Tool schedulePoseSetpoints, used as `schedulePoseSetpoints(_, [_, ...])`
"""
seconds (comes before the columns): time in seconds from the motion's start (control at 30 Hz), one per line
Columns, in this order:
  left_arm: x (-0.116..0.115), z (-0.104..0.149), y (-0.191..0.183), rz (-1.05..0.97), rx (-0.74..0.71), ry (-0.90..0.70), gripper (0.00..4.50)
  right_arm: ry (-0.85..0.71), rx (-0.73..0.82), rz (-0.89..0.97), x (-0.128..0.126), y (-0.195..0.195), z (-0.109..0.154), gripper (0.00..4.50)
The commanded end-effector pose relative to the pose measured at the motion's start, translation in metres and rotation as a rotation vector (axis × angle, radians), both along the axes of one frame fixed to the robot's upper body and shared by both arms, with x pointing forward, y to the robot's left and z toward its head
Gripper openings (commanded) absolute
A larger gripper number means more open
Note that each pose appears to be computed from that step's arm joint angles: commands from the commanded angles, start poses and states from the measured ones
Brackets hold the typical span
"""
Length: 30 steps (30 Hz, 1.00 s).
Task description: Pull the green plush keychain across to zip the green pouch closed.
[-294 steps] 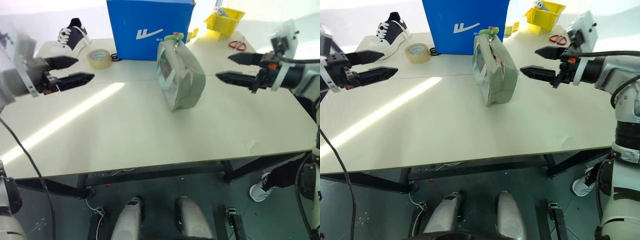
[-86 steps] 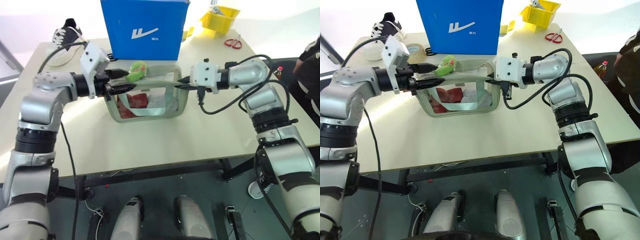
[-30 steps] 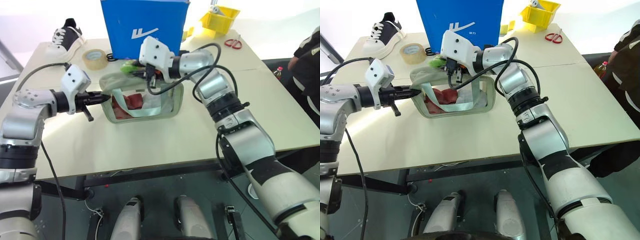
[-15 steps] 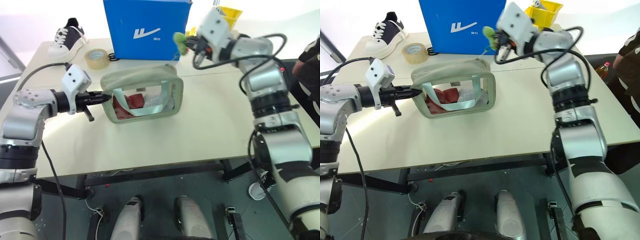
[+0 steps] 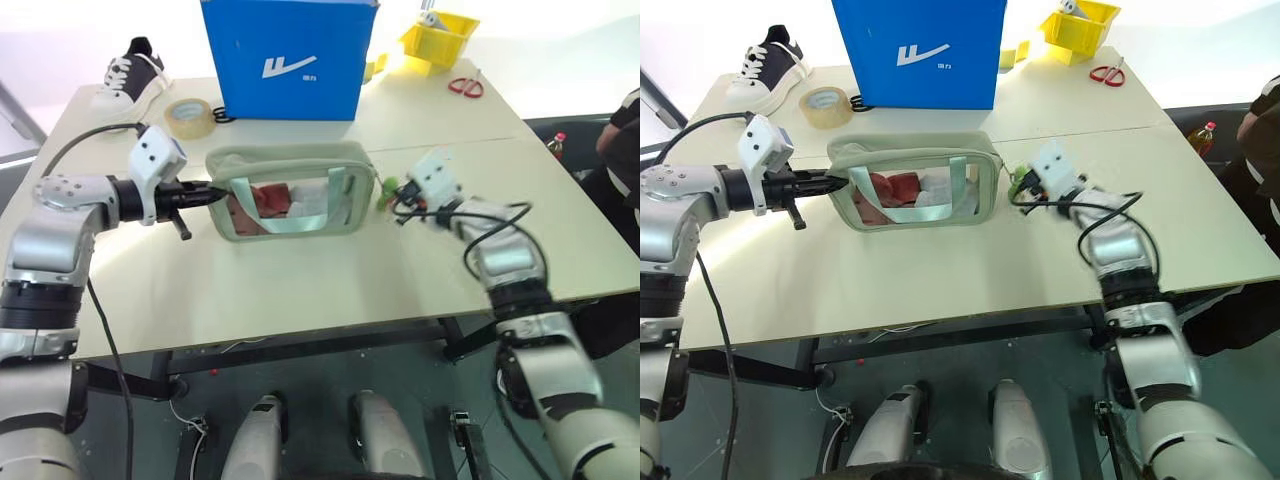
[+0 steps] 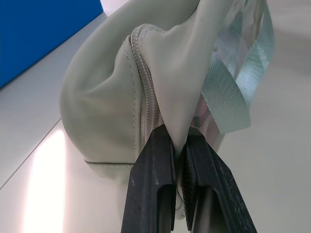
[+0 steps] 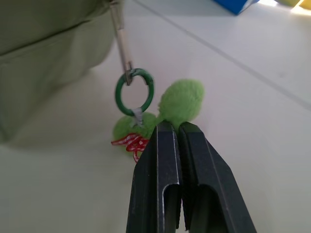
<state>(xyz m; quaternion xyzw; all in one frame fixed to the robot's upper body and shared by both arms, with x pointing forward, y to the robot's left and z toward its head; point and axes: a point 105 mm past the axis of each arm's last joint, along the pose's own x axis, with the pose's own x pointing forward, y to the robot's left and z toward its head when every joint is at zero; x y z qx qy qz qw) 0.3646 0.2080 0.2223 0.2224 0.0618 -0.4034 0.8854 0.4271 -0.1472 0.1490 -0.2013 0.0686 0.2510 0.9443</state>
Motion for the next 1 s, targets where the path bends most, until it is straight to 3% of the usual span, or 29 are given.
schedulePoseSetpoints(0.03, [0.001, 0.013, 0.001, -0.001, 0.013, -0.049, 0.00, -0.021, 0.038, 0.042, -0.002, 0.026, 0.005, 0.03])
schedulePoseSetpoints(0.23, [0.001, 0.013, 0.002, 0.000, 0.013, -0.054, 0.00, -0.029, 0.012, 0.088, -0.004, 0.036, 0.005, 0.03])
schedulePoseSetpoints(0.27, [0.001, 0.013, 0.003, 0.002, 0.014, -0.054, 0.00, -0.029, 0.022, 0.091, -0.004, 0.032, 0.009, 0.47])
schedulePoseSetpoints(0.33, [-0.001, 0.012, 0.004, 0.004, 0.014, -0.054, 0.00, -0.041, 0.016, 0.086, -0.003, 0.023, 0.018, 0.91])
schedulePoseSetpoints(0.47, [-0.002, 0.011, 0.005, 0.011, 0.016, -0.056, 0.00, -0.095, -0.066, 0.050, 0.000, -0.007, 0.041, 2.86])
schedulePoseSetpoints(0.53, [-0.003, 0.012, 0.007, 0.018, 0.013, -0.060, 0.00, -0.108, -0.095, 0.118, -0.008, -0.021, 0.057, 3.85])
schedulePoseSetpoints(0.57, [-0.003, 0.013, 0.008, 0.018, 0.012, -0.063, 0.00, -0.111, -0.104, 0.157, -0.012, -0.028, 0.065, 3.85])
schedulePoseSetpoints(0.67, [-0.003, 0.014, 0.009, 0.024, 0.012, -0.081, 1.07, -0.102, -0.097, 0.275, -0.028, -0.037, 0.082, 3.91])
schedulePoseSetpoints(0.87, [-0.017, 0.037, 0.017, -0.004, -0.109, -0.041, 4.13, -0.121, -0.063, 0.489, -0.060, -0.014, 0.119, 3.91])
schedulePoseSetpoints(0.9, [-0.021, 0.042, 0.020, -0.005, -0.134, -0.031, 4.43, -0.128, -0.053, 0.504, -0.063, -0.010, 0.124, 3.91])
schedulePoseSetpoints(1.0, [-0.028, 0.050, 0.035, 0.036, -0.138, -0.014, 4.43, -0.137, -0.034, 0.548, -0.072, -0.001, 0.136, 3.91])
